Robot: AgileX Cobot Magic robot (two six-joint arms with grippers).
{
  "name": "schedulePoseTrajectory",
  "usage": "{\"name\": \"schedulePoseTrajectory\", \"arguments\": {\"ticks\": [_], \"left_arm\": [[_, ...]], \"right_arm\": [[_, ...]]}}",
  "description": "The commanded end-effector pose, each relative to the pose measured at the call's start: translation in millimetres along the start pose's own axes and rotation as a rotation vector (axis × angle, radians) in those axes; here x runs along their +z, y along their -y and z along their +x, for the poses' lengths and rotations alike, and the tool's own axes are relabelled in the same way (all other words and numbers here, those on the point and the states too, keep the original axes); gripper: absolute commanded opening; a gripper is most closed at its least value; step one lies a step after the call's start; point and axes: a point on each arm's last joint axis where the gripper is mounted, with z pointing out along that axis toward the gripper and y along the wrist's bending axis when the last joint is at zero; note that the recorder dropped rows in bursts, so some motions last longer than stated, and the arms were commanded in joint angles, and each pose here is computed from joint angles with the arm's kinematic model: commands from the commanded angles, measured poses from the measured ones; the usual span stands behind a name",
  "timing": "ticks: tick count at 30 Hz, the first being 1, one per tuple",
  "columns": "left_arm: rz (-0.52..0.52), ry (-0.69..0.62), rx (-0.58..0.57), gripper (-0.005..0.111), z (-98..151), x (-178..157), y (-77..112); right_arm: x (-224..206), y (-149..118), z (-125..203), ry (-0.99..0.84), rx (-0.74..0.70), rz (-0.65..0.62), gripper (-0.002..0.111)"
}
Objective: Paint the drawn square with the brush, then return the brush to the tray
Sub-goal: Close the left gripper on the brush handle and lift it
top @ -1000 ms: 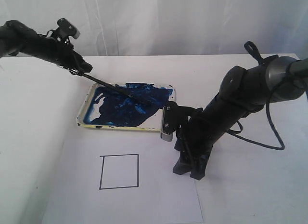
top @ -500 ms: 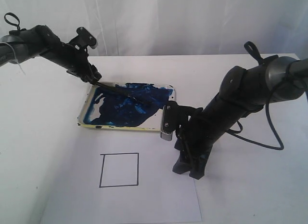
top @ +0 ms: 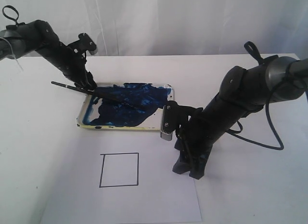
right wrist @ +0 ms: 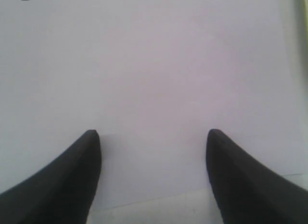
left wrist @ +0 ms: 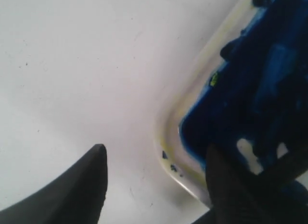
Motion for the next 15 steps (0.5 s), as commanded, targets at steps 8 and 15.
{"name": "schedulePoseTrajectory", "arguments": {"ticks": [8, 15], "left_arm": [[0.087, -0.098, 0.094, 0.063, -14, -57, 9.4], [0.134, -0.206, 0.336, 0.063, -3, -58, 10.7]], "right_arm": [[14, -4, 12, -0.060, 0.007, -0.042, 0.060], [14, -4, 12, -0.060, 0.007, -0.042, 0.060]]}}
